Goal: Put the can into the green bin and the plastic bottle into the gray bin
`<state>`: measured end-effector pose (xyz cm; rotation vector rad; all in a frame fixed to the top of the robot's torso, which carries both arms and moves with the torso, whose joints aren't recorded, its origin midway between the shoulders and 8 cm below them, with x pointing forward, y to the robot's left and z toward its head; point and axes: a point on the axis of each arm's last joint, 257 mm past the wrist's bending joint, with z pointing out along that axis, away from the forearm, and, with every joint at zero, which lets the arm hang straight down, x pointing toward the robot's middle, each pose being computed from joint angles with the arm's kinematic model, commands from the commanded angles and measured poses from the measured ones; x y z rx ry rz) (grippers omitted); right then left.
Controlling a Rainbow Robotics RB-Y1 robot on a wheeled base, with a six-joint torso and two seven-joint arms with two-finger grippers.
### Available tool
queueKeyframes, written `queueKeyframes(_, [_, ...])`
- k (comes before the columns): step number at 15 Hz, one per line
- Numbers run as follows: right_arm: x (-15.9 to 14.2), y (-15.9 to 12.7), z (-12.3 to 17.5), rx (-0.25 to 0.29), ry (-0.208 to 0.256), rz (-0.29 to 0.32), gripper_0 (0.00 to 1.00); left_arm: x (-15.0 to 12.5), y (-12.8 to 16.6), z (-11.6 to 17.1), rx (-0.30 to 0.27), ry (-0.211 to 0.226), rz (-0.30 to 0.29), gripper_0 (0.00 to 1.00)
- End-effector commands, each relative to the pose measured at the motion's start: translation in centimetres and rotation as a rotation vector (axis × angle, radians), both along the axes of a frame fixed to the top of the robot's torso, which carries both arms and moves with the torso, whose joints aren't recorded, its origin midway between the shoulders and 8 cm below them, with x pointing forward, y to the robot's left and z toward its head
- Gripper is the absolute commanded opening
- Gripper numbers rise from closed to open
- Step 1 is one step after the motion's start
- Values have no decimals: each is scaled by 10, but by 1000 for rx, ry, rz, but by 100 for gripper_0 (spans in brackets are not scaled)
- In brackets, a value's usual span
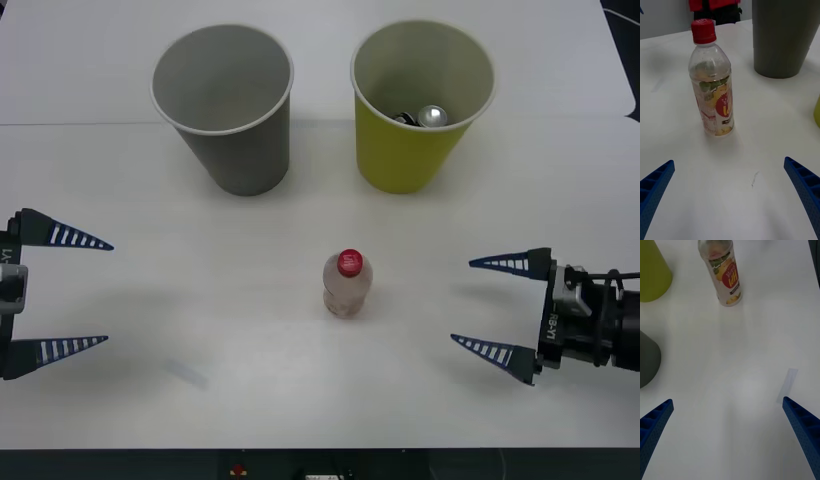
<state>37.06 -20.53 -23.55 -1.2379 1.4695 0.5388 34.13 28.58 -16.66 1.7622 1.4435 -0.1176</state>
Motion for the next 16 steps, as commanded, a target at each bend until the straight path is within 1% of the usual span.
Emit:
queueKeyframes(1, [7, 13, -8, 44, -38, -5, 100, 0, 0, 0, 0, 0, 0, 100])
queueKeyframes(3, [14, 22, -17, 61, -59, -1, 100, 0, 0, 0, 0, 0, 0, 100])
queueKeyframes(5, [17, 31, -21, 82, -70, 14, 100, 0, 0, 0, 0, 0, 0, 100])
queueKeyframes(7, [18, 43, -25, 116, -72, 33, 100, 0, 0, 0, 0, 0, 0, 100])
queueKeyframes(8, [20, 52, -27, 139, -67, 45, 100, 0, 0, 0, 0, 0, 0, 100])
queueKeyframes(9, [21, 58, -28, 151, -58, 51, 100, 0, 0, 0, 0, 0, 0, 100])
queueKeyframes(16, [32, 103, -25, 195, -86, 54, 100, 0, 0, 0, 0, 0, 0, 100])
